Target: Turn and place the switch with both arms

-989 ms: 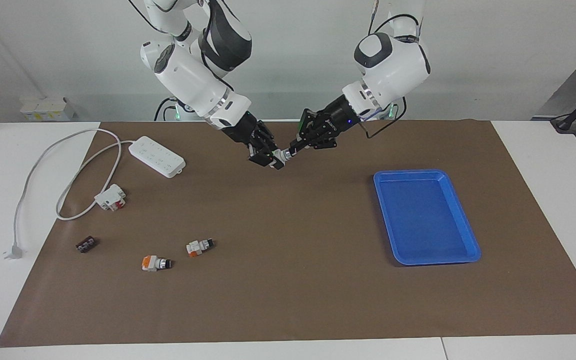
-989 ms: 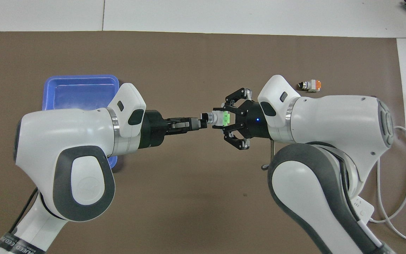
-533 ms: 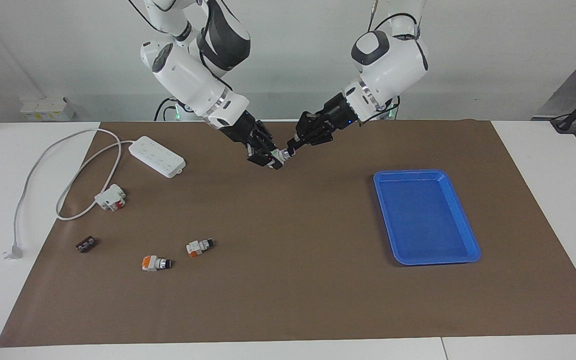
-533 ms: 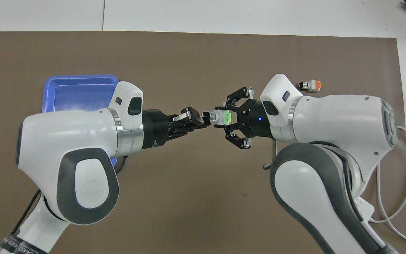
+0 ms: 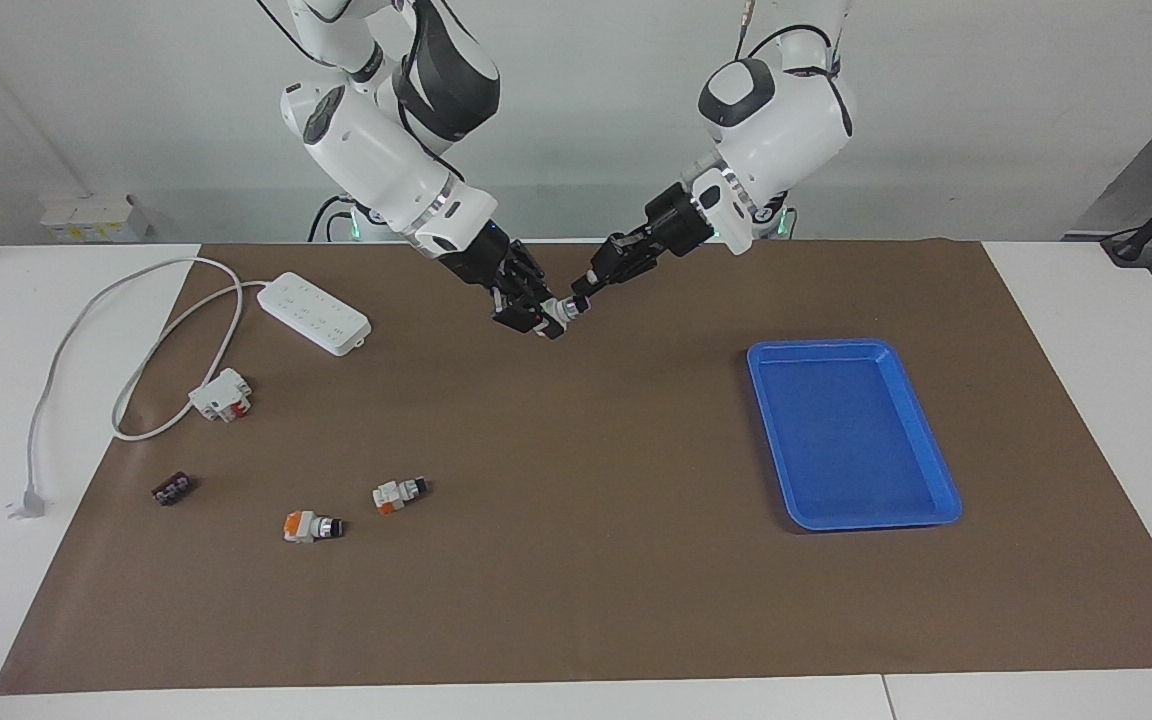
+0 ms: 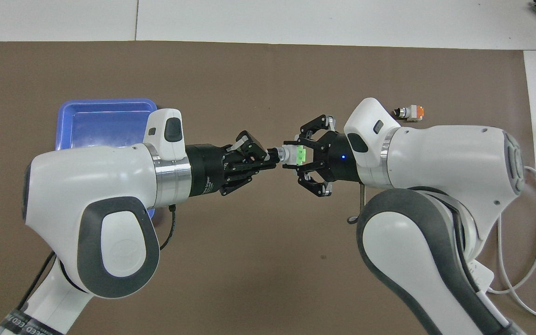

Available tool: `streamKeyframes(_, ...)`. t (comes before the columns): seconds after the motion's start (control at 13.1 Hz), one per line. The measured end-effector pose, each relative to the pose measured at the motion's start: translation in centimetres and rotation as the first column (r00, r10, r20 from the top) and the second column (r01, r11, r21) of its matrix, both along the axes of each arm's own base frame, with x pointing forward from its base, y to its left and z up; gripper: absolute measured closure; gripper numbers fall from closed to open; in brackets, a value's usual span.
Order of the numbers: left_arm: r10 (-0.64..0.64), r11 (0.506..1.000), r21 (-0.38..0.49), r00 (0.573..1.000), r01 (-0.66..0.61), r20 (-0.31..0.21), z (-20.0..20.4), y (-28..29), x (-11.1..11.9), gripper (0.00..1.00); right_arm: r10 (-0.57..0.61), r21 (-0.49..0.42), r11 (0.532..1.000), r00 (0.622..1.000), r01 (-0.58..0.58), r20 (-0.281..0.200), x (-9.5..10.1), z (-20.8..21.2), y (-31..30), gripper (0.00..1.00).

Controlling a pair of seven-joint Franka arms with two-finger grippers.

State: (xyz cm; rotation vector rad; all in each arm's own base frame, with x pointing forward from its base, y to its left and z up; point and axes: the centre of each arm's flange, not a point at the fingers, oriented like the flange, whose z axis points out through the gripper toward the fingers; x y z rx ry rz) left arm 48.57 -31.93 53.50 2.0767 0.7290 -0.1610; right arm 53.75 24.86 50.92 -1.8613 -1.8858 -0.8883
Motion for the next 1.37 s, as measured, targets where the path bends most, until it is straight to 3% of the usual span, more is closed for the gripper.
streamKeyframes(0.46, 0.134, 0.99, -0.024, 0.974, -0.14, -0.182, 0.02, 0.07, 0.05, 0.9, 0.002, -0.001, 1.0, 1.0, -0.002, -0.002, -0.04, -0.11, 0.1, 0.59)
streamKeyframes(0.76, 0.238, 0.966, -0.028, 0.924, -0.258, -0.299, 0.18, 0.03, 0.11, 0.9, -0.003, 0.0, 1.0, 1.0, 0.003, 0.005, 0.07, -0.06, 0.15, 0.59)
streamKeyframes(0.99, 0.268, 0.955, -0.026, 0.902, -0.294, -0.339, 0.16, 0.07, 0.14, 0.9, -0.003, -0.001, 1.0, 1.0, 0.003, 0.006, 0.09, -0.12, 0.22, 0.59)
streamKeyframes(1.37, 0.277, 0.953, -0.024, 0.897, -0.303, -0.344, 0.11, 0.14, 0.18, 0.9, -0.005, -0.001, 1.0, 1.0, 0.005, 0.009, 0.13, -0.18, 0.32, 0.59)
